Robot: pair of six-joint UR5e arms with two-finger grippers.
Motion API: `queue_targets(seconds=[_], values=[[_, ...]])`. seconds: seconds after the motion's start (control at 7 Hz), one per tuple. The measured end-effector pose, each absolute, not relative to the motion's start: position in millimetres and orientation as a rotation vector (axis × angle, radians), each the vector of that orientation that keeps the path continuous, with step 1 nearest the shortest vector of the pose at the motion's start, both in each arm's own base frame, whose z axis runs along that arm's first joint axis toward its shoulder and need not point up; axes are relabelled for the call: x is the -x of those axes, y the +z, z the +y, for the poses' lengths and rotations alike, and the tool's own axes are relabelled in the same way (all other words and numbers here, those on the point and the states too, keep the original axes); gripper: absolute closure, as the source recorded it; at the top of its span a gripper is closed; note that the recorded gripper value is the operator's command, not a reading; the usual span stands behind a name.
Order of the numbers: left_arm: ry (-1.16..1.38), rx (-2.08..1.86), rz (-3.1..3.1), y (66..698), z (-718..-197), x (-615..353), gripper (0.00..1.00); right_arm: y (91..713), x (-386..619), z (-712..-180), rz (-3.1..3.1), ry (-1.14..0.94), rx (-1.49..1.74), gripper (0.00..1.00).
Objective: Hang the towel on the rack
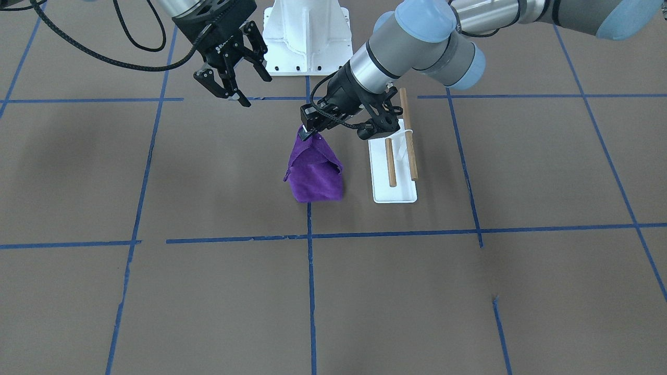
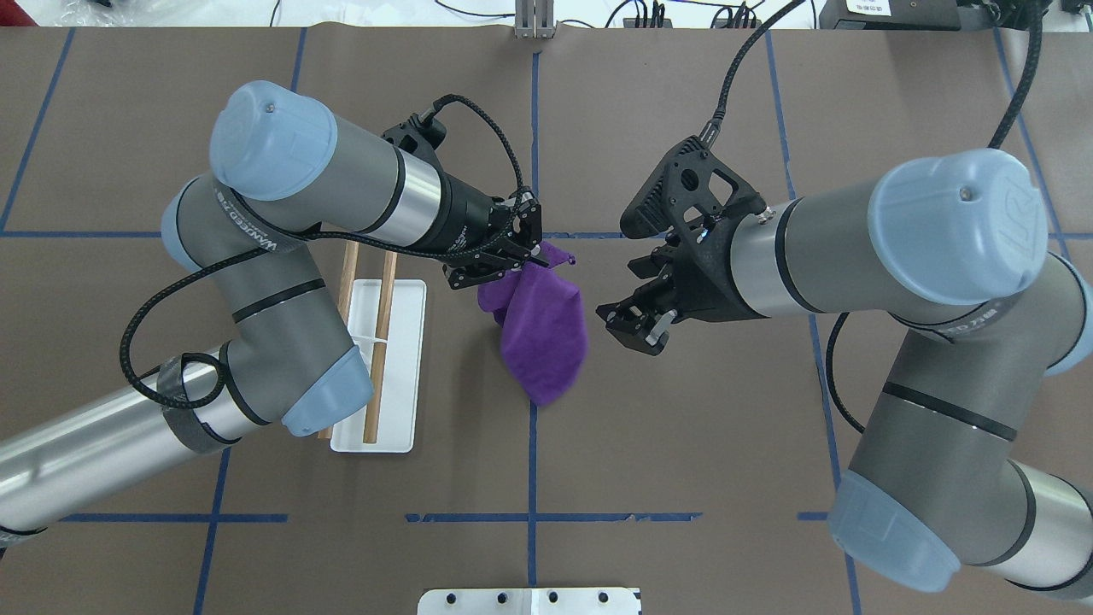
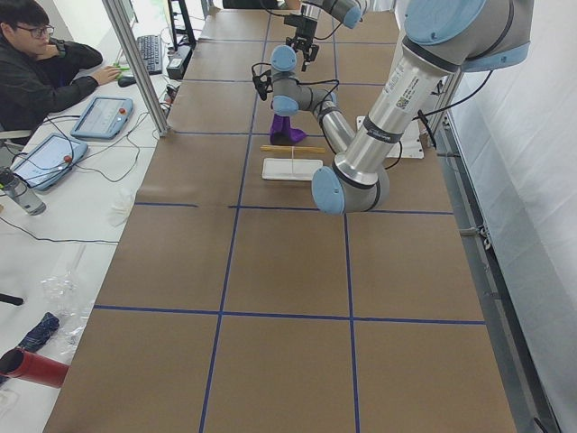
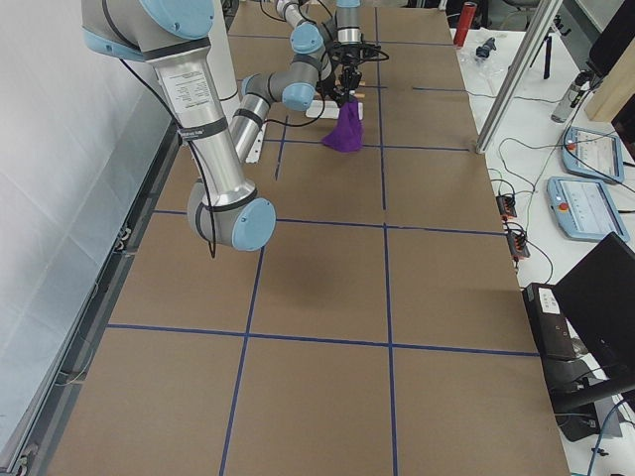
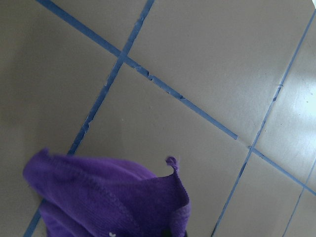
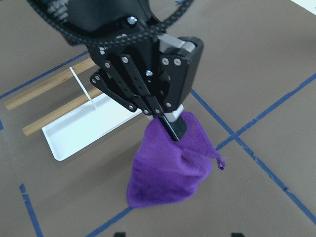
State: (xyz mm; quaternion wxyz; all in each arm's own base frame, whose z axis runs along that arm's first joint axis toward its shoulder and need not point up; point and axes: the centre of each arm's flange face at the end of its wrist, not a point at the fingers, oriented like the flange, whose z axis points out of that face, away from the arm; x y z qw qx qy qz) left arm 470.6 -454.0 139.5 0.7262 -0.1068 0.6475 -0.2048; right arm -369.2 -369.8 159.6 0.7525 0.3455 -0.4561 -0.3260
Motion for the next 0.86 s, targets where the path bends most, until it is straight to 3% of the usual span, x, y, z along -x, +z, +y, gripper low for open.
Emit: queue_targets(seconds=[0.43, 0.86], values=[[-0.467, 0.233, 1.415, 178.1, -434.9, -428.3, 1.0, 210.2, 350.9, -430.6, -0.851, -0.622, -0.522, 0.0], [-0.424, 0.126, 1.384, 220.5, -436.2, -378.0, 1.0, 320.1, 305.2, -543.2, -0.753, -0.572, -0.311, 0.0]])
